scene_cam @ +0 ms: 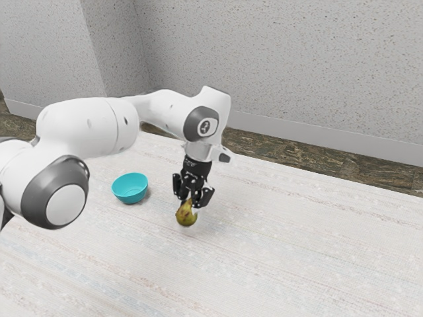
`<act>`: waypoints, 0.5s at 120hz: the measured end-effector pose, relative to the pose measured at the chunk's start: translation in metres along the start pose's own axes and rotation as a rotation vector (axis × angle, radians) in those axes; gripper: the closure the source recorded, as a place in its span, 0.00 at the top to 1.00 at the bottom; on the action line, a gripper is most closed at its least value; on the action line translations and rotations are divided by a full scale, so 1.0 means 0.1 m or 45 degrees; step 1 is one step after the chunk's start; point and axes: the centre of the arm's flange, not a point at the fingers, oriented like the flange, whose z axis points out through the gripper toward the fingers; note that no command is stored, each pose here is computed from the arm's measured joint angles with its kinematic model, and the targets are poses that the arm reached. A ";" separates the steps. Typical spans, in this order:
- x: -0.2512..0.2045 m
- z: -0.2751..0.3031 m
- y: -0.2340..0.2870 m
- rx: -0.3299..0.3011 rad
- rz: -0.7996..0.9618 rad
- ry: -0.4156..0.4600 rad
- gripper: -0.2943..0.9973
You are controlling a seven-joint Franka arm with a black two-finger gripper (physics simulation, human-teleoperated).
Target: Place the pear in the bowl.
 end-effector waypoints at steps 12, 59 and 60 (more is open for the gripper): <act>-0.13 -0.18 -0.23 0.010 -0.035 0.022 0.15; -0.54 -0.38 -1.85 -0.009 -0.291 0.068 0.15; -0.55 -0.39 -1.87 -0.009 -0.294 0.070 0.15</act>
